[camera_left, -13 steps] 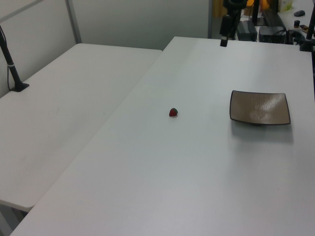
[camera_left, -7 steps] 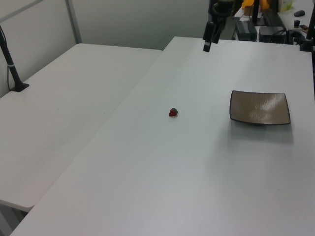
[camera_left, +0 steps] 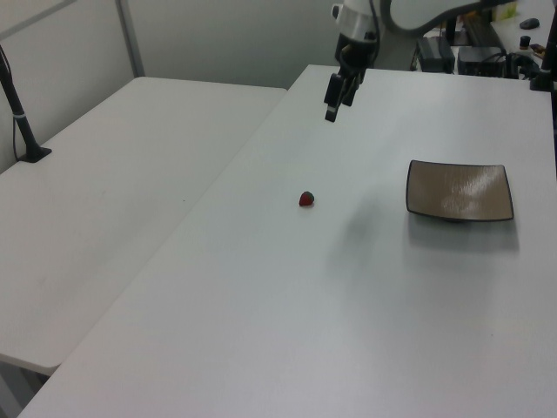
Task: Strawberries on a ceramic plate
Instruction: 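Lower the open gripper down over the red strawberry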
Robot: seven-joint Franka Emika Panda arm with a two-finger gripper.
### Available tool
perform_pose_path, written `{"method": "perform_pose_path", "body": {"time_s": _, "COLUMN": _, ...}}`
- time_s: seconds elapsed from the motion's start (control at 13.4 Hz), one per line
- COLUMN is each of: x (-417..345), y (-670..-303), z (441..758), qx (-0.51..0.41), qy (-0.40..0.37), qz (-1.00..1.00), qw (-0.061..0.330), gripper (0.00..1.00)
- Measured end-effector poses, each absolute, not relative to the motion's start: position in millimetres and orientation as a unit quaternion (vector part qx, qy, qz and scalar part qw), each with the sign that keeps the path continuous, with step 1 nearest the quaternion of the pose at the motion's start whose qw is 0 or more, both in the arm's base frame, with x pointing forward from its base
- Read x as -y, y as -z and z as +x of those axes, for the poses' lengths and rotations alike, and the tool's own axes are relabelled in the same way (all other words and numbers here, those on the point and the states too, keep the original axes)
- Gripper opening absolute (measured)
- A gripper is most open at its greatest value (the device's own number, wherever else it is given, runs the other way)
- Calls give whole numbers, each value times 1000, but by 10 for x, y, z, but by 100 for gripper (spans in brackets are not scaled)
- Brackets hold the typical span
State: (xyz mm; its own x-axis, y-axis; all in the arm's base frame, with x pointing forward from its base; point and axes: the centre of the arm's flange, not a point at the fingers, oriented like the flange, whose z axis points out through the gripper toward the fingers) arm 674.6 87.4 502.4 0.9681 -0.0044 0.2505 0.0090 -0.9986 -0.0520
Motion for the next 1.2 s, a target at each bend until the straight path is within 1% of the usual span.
{"method": "perform_pose_path", "body": {"time_s": 0.37, "x": -944, "y": -4533, "z": 6981, "qx": 3, "qy": 145, "qz": -989, "qw": 27, "gripper": 100}}
{"method": "perform_pose_path", "body": {"time_s": 0.75, "x": -1172, "y": -4079, "z": 7091, "qx": 20, "qy": 148, "qz": -988, "qw": 26, "gripper": 100}}
{"method": "perform_pose_path", "body": {"time_s": 1.2, "x": -1401, "y": -3552, "z": 7189, "qx": 51, "qy": 166, "qz": -985, "qw": 9, "gripper": 100}}
